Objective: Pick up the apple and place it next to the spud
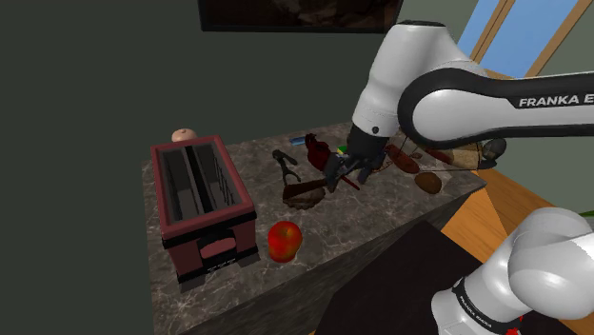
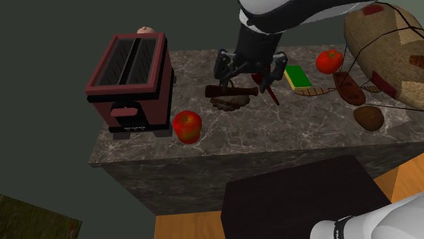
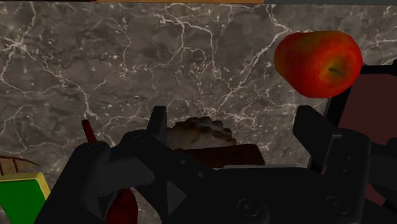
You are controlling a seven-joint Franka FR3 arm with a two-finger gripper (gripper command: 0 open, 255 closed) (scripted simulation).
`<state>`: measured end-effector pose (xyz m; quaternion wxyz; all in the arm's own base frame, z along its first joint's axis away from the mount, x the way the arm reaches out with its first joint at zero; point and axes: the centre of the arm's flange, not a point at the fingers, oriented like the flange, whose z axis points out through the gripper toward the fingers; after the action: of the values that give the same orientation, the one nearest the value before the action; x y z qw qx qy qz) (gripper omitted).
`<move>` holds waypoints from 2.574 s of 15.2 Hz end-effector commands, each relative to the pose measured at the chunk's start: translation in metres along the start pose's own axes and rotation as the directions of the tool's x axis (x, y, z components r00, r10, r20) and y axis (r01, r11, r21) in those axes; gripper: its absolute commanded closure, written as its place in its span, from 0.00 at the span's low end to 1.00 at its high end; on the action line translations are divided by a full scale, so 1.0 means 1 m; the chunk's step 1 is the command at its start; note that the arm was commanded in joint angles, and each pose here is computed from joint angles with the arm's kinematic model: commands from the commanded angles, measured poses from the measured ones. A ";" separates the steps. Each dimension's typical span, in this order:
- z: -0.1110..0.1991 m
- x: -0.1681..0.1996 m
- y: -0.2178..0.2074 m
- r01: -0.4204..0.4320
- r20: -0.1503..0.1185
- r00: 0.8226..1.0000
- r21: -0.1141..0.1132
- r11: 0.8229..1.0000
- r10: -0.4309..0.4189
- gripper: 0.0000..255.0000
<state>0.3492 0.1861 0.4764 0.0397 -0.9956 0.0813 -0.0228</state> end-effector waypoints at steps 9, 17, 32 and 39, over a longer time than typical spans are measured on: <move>0.076 0.015 -0.100 -0.014 -0.030 0.999 0.062 0.998 0.016 0.00; 0.118 0.019 -0.125 -0.017 -0.037 0.999 0.076 0.997 0.020 0.00; 0.131 0.020 -0.126 -0.017 -0.037 0.999 0.076 0.997 0.020 1.00; 0.121 0.020 -0.127 -0.017 -0.037 0.999 0.076 0.997 0.020 1.00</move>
<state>0.3961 0.3161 0.3644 0.0763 -0.9920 0.0903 -0.0446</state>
